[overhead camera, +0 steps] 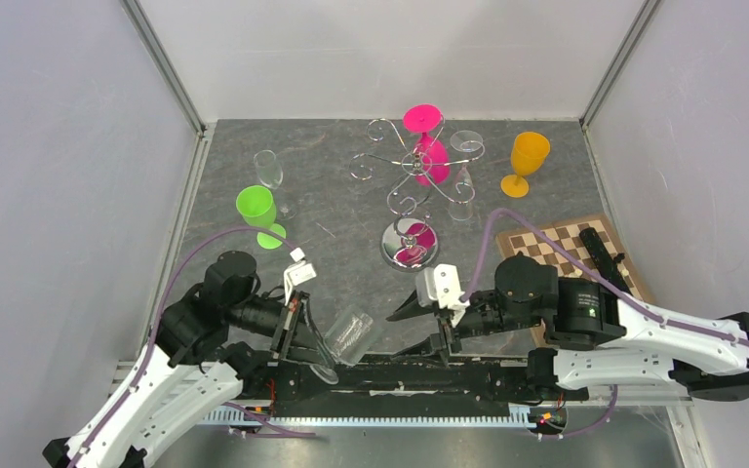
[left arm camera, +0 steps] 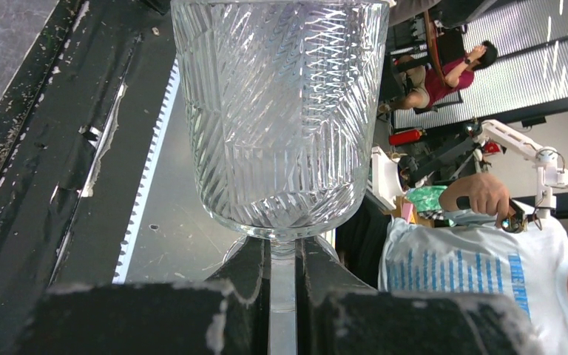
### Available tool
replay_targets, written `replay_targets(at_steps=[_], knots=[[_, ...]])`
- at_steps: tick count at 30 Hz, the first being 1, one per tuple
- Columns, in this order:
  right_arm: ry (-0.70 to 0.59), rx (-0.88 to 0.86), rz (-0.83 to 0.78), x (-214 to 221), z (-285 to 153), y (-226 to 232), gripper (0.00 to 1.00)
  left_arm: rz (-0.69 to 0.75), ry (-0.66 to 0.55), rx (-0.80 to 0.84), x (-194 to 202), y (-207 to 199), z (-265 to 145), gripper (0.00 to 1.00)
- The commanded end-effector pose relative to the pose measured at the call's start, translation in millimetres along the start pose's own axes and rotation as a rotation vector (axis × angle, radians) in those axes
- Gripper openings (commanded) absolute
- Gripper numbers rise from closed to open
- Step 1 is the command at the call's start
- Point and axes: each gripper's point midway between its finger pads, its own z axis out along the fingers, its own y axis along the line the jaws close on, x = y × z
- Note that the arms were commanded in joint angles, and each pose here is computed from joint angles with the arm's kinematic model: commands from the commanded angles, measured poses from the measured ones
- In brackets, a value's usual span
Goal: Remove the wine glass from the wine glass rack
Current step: Place the wine glass at the center of the board.
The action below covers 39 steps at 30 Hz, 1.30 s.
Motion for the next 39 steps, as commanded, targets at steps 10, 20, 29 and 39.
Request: replay_targets(at_steps=[10, 20, 29, 39], knots=[[0.005, -0.181, -0.039, -27, 16, 20, 0.57, 0.253, 0.002, 0.14, 14, -43, -15, 0.02], [0.033, -0.254, -0.013, -21, 35, 27, 0.55, 0.281, -0.001, 0.145, 18, -46, -17, 0.02], [0.028, -0.333, 0.014, -15, 45, 37, 0.45, 0.29, -0.006, 0.143, 19, -46, -18, 0.02], [0.029, -0.41, 0.066, -8, 59, 47, 0.4, 0.301, -0.01, 0.131, 17, -47, -19, 0.02]])
